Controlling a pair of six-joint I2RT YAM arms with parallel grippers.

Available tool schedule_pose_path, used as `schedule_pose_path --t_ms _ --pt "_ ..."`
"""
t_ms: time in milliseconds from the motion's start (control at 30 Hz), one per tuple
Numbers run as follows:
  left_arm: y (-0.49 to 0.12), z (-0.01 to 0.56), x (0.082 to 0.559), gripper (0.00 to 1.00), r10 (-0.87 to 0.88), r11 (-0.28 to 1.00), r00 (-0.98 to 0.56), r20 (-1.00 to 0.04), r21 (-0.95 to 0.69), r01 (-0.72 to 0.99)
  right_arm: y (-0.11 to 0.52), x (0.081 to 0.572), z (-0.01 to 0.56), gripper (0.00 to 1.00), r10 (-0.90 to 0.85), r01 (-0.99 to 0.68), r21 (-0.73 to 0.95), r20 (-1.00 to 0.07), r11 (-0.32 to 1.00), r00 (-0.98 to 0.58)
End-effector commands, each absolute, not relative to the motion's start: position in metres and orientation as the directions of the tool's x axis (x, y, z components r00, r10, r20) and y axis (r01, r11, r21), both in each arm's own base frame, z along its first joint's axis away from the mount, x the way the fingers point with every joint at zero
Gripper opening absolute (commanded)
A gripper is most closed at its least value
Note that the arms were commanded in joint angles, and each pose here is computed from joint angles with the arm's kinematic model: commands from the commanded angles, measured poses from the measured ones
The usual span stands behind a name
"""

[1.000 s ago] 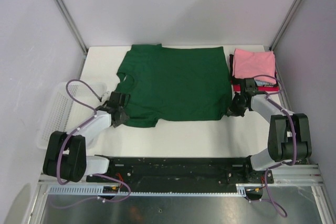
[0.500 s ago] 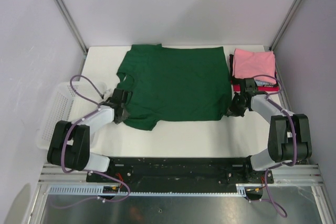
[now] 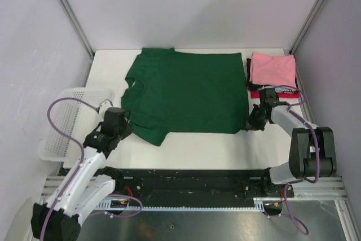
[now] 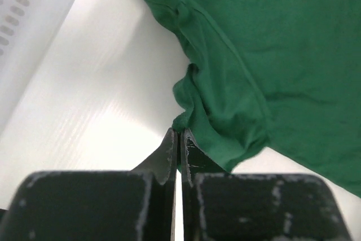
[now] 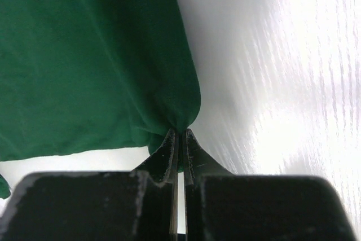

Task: Fold and stack the t-shirts
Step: Flatten out the tshirt

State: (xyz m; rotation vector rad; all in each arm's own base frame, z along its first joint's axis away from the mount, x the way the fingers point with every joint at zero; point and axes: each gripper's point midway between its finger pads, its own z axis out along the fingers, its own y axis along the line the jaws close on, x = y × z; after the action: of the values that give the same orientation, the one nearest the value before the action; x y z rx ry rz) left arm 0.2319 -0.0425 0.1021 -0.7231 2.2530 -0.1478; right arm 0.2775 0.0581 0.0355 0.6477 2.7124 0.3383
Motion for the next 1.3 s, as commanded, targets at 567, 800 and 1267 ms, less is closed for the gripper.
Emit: schedule_pose_path --t_ms 567,800,1267 --pt "-0.069 0.103 0.169 0.0 -0.725 0.685 -0.561 -0.399 -0.505 -0.525 0.026 0.216 0.057 0.34 0.669 0.623 0.247 -0.201 0.742 -0.716" --pt "-0.06 0.114 0.169 0.0 -0.724 0.689 -0.528 -0.444 -0.505 -0.521 0.024 0.209 0.066 0.48 0.691 0.647 0.244 -0.228 0.723 -0.686" --pt "-0.042 0.14 0.176 0.0 -0.692 0.72 -0.478 -0.541 -0.468 -0.512 0.023 0.205 0.029 0.4 0.738 0.72 0.172 -0.238 0.672 -0.632"
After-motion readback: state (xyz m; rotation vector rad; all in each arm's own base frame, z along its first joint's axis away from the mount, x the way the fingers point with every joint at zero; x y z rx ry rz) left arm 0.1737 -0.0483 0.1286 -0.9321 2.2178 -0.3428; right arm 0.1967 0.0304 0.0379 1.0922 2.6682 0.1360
